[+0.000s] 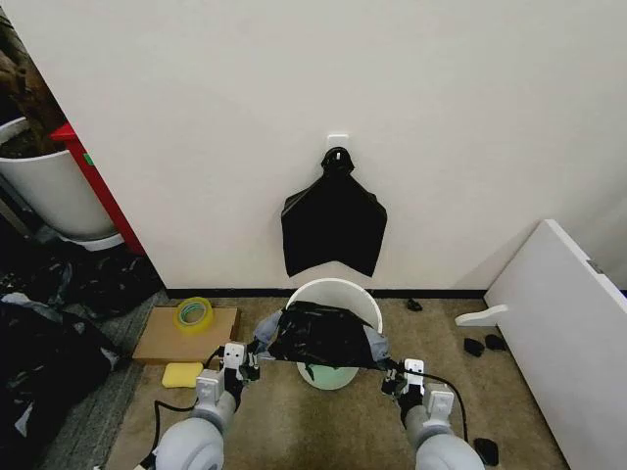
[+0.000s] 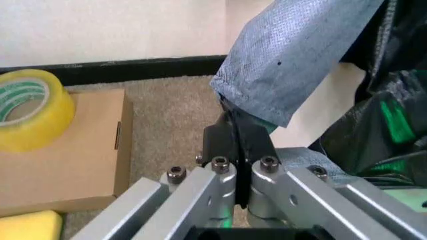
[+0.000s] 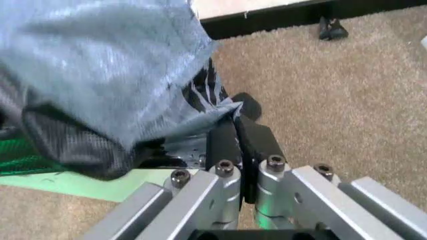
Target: Place the garbage bag over the trash bin.
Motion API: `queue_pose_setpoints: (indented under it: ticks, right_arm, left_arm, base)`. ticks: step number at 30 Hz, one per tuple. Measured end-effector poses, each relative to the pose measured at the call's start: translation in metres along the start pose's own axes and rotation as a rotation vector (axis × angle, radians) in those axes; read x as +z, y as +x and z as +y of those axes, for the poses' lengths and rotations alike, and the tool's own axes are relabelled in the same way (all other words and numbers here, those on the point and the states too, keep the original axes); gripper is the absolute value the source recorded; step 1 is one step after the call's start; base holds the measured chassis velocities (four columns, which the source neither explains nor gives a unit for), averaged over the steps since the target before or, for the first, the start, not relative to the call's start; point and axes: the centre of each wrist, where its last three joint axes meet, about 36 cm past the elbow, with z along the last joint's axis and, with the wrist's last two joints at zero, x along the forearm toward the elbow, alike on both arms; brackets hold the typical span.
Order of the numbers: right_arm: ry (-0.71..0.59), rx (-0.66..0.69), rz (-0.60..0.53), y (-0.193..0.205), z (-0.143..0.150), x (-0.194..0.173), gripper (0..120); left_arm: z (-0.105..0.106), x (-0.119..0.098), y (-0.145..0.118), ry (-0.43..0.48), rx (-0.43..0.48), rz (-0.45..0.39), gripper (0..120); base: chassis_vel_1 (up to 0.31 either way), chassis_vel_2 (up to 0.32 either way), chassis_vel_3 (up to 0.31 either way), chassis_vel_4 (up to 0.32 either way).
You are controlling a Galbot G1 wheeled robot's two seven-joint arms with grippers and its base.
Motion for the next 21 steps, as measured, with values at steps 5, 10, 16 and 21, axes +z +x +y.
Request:
queue_pose_setpoints:
  ticks: [5, 10, 16, 21]
  right_arm:
    - [0.002, 0.001, -0.001, -0.005, 0.002, -0.001, 0]
    - [0.002, -0.003, 0.000, -0.008, 0.004, 0.000, 0]
    - [-0.006, -0.024, -0.030, 0.009, 0.006, -0.002, 15]
    - [-0.005, -0.032, -0.045, 0.030, 0.001, 0.001, 33]
  left_arm:
    - [-0.003, 0.005, -0.007, 0.015, -0.013, 0.001, 0]
    - [-0.007, 0.006, -0.012, 0.047, -0.031, -0.010, 0]
    - [-0.006, -0.005, 0.002, 0.057, -0.015, -0.044, 15]
    - [0.000, -0.014, 0.013, 0.042, -0.021, -0.067, 32]
  base:
    - [0.000, 0.000, 0.000, 0.000]
    - [0.000, 0.000, 0.000, 0.000]
    - [0.000, 0.000, 0.000, 0.000]
    - [0.000, 0.000, 0.000, 0.000]
